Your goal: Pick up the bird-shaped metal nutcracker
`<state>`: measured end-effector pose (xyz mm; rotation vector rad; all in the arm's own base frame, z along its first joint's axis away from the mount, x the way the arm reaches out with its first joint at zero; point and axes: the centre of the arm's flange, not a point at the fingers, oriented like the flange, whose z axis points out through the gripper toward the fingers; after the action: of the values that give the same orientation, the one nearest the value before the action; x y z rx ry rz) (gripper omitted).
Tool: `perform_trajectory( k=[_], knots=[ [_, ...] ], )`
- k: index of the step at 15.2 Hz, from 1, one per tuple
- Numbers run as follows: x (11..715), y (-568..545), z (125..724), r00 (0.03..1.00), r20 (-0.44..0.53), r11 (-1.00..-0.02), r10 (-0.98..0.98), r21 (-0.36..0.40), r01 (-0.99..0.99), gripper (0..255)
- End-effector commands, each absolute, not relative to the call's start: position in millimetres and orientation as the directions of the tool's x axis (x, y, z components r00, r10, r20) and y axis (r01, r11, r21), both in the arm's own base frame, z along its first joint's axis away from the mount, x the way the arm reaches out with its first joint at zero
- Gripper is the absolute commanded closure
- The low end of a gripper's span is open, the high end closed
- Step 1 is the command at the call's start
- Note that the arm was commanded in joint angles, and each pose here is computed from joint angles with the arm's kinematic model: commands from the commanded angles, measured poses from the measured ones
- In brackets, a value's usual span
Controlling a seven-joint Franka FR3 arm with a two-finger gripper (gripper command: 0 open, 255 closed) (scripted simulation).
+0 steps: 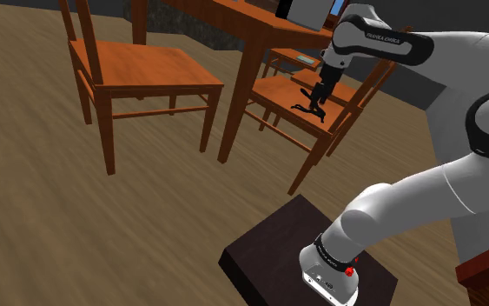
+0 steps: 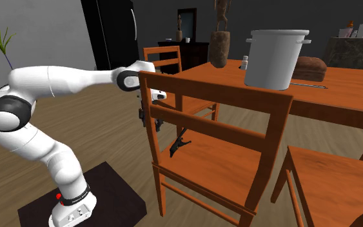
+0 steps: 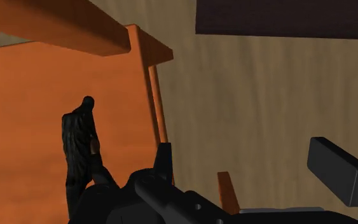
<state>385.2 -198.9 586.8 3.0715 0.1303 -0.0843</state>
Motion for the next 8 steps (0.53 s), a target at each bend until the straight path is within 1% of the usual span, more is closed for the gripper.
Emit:
perform_trajectory(
  k=[1, 8],
  knots=[
    [394, -225, 582, 0.995, -0.058, -0.994, 0.084, 0.068, 0.088, 0],
    [429, -309, 571, 0.995, -0.06, -0.993, 0.085, 0.077, 0.089, 0]
  ],
)
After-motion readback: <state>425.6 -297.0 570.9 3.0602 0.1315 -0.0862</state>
